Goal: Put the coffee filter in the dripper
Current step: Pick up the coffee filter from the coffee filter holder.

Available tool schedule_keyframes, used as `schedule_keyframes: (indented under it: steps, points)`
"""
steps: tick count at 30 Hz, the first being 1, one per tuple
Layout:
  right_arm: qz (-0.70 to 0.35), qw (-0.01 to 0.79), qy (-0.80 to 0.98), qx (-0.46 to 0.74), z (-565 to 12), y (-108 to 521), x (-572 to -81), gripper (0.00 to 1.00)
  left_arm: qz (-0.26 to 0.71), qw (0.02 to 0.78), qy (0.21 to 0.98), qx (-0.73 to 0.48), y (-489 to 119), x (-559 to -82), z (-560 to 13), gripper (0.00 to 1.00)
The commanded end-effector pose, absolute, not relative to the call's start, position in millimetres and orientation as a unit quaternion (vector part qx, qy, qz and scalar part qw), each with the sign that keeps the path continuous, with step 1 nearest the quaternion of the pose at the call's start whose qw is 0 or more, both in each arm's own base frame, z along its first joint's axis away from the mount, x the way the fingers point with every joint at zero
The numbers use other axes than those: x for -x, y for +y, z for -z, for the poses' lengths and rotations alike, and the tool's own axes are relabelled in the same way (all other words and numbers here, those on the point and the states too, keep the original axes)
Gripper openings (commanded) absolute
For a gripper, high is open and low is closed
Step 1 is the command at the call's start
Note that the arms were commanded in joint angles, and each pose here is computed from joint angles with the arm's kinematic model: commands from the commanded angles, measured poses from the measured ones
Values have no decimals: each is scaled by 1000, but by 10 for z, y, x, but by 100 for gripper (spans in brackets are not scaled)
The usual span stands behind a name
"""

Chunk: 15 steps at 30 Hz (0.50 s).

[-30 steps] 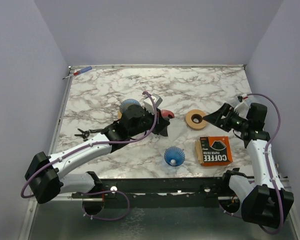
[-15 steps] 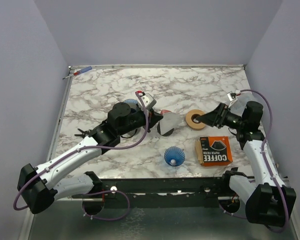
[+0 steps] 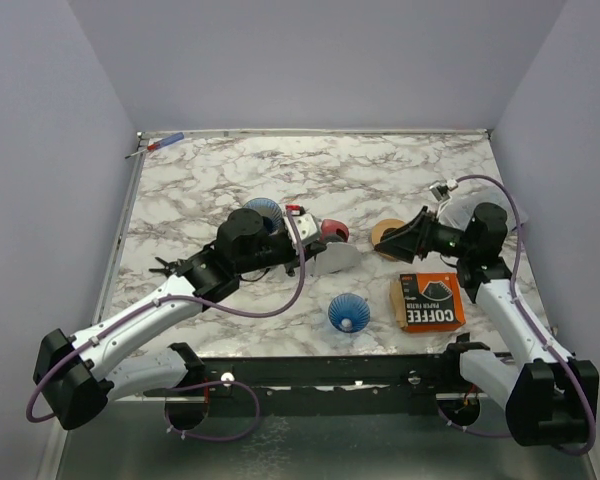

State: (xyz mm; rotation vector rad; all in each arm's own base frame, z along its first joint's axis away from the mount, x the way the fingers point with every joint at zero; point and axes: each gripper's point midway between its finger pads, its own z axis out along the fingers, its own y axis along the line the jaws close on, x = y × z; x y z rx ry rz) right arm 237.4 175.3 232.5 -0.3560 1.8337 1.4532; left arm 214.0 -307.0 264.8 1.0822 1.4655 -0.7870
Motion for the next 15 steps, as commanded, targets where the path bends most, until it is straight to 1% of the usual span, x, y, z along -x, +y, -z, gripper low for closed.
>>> schedule_keyframes:
  steps: [1, 4, 8, 11, 15]
  points:
    - [-582, 379, 695, 183, -2363, 1865, -2255, 90, 343, 539, 569, -518, -3083, -1952, -2570, 0]
    - [-585, 371, 695, 193, -2330, 1920, -2227, 84, 345, 536, 560, -529, -3080, -1911, -2520, 0]
    - [-587, 366, 693, 205, -2302, 1980, -2197, 82, 352, 537, 534, -550, -3076, -1812, -2526, 0]
    - [-590, 358, 691, 216, -2275, 2032, -2168, 77, 358, 552, 511, -553, -3063, -1751, -2590, 0]
    - [-595, 346, 685, 238, -2233, 2132, -2089, 73, 358, 582, 482, -548, -3014, -1696, -2707, 0]
